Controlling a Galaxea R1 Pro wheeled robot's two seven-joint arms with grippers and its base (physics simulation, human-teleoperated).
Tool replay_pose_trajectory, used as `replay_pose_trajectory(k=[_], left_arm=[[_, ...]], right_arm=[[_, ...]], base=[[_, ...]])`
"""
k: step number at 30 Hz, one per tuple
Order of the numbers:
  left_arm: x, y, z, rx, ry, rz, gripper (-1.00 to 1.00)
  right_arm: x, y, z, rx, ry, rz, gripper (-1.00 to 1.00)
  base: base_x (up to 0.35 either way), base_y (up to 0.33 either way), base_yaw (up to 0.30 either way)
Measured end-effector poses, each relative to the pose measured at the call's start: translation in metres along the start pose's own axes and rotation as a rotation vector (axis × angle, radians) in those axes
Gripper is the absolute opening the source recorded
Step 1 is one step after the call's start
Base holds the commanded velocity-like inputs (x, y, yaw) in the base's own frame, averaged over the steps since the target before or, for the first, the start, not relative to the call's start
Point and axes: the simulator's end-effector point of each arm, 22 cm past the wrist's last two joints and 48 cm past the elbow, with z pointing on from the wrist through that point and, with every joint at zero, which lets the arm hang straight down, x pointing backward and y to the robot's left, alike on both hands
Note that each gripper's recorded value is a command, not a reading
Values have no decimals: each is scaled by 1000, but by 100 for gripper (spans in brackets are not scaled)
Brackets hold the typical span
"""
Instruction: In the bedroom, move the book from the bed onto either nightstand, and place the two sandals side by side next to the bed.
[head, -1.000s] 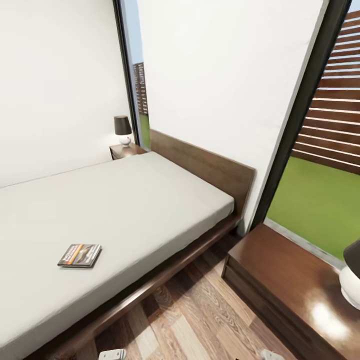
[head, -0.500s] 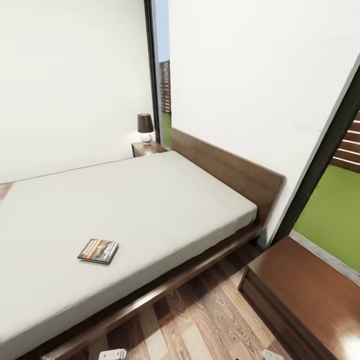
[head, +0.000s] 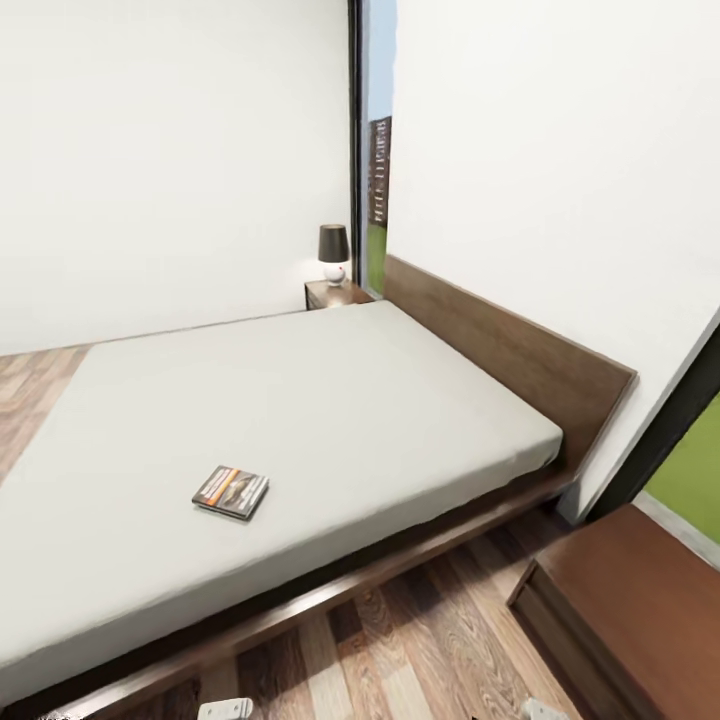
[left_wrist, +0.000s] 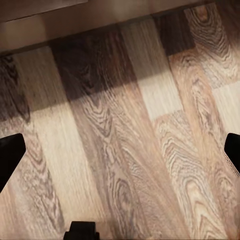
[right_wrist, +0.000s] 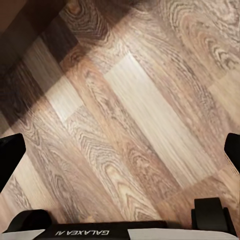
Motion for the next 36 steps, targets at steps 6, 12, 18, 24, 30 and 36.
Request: replay_pose_trajectory(k=[6,12,18,24,30,36], left_arm=[[1,0,0,0,3,0,100],[3,0,1,0,7,0,100],[5,-1,1,0,9,-1,100],[7,-8,1,9,13,-5,100],[8,-9,2,10,16,-6,100],[8,-9,2,10,16,-6,100]], right_arm=[[1,-1,0,1,3,1,100],[2,-1,1,2,6,1,100],[4,-2,1,3,8,2,100],[5,-2,1,4,11,2,100],[5,-2,2,5,13,3,100],[6,-3,2,5,13,4,100]], base=[[56,-51,272],[19,-5,272],[208,-103,273],[197,-154,274],[38,-47,272],[3,-4,94]])
